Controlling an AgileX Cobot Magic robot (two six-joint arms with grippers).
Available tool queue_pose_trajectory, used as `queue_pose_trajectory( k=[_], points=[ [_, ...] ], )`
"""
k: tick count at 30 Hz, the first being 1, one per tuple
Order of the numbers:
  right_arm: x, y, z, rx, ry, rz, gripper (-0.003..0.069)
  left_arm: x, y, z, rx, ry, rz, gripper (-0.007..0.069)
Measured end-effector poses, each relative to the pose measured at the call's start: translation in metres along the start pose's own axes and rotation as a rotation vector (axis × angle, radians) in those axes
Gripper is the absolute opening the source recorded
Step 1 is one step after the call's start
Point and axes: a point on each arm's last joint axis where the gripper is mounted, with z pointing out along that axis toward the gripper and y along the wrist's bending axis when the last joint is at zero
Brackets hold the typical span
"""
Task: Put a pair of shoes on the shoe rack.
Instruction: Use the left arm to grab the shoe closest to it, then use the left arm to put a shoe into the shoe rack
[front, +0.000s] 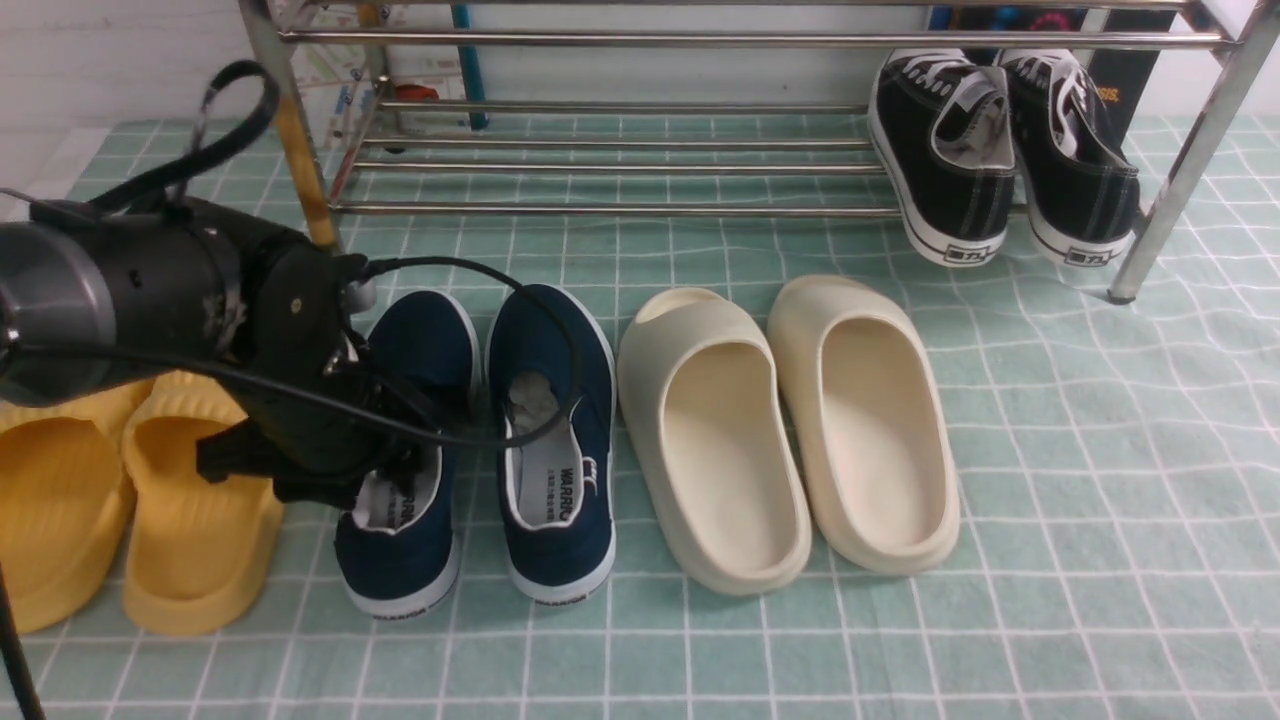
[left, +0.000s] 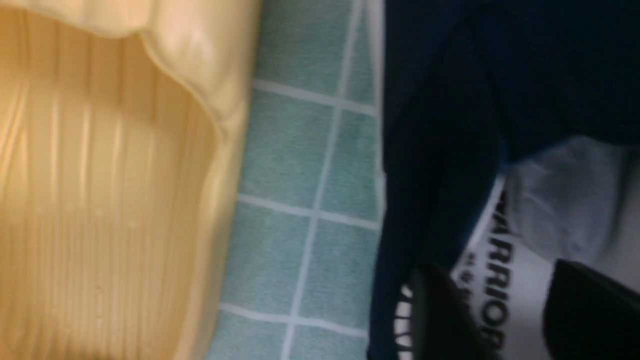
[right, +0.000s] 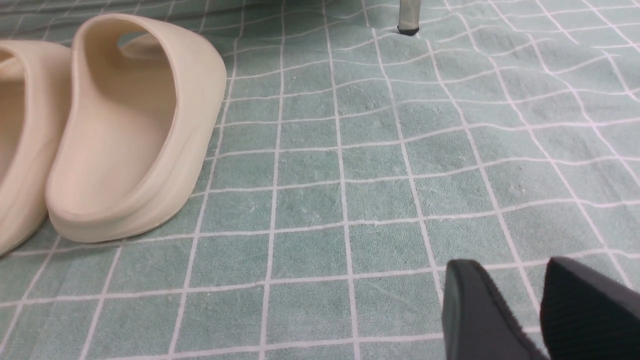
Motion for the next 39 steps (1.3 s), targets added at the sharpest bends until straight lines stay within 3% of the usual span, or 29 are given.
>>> queue_pose_trajectory(
  k=[1, 2, 3, 6, 10, 14, 17, 21, 24, 27, 34, 39],
  points=[
    [0.000, 0.000, 0.000, 0.000, 0.000, 0.000, 0.0239, 0.000, 0.001, 0.000, -0.009, -0.001, -0.005, 0.0182],
    [0.000, 0.000, 0.000, 0.000, 0.000, 0.000, 0.0239, 0.000, 0.001, 0.000, -0.012, -0.002, -0.007, 0.0182],
    [0.000, 0.000, 0.000, 0.000, 0.000, 0.000, 0.0239, 0.000, 0.002, 0.000, -0.023, -0.003, -0.009, 0.0113],
    [0.000, 0.000, 0.000, 0.000, 0.000, 0.000, 0.0239, -0.002, 0.003, -0.007, -0.028, -0.016, -0.008, 0.0004],
    [0.000, 0.000, 0.000, 0.000, 0.000, 0.000, 0.0239, -0.008, 0.002, -0.020, -0.027, -0.043, 0.021, -0.0010],
    [0.000, 0.000, 0.000, 0.000, 0.000, 0.000, 0.0239, -0.012, 0.002, -0.031, -0.022, -0.071, 0.055, 0.0118],
    [0.000, 0.000, 0.000, 0.000, 0.000, 0.000, 0.0239, -0.011, 0.002, -0.024, -0.037, -0.045, 0.060, 0.0300],
    [0.000, 0.000, 0.000, 0.000, 0.000, 0.000, 0.0239, -0.008, 0.001, -0.004, -0.062, 0.008, 0.052, 0.0371],
    [0.000, 0.000, 0.000, 0.000, 0.000, 0.000, 0.0239, -0.005, 0.000, 0.012, -0.084, 0.051, 0.051, 0.0239],
    [0.000, 0.000, 0.000, 0.000, 0.000, -0.001, 0.0239, -0.005, 0.000, 0.009, -0.084, 0.055, 0.045, 0.0022],
    [0.000, 0.000, 0.000, 0.000, 0.000, -0.001, 0.0239, -0.022, -0.003, -0.042, -0.042, 0.000, 0.053, 0.0012],
    [0.000, 0.000, 0.000, 0.000, 0.000, -0.001, 0.0239, -0.061, -0.023, -0.073, 0.034, -0.136, 0.088, 0.0012]
  ],
)
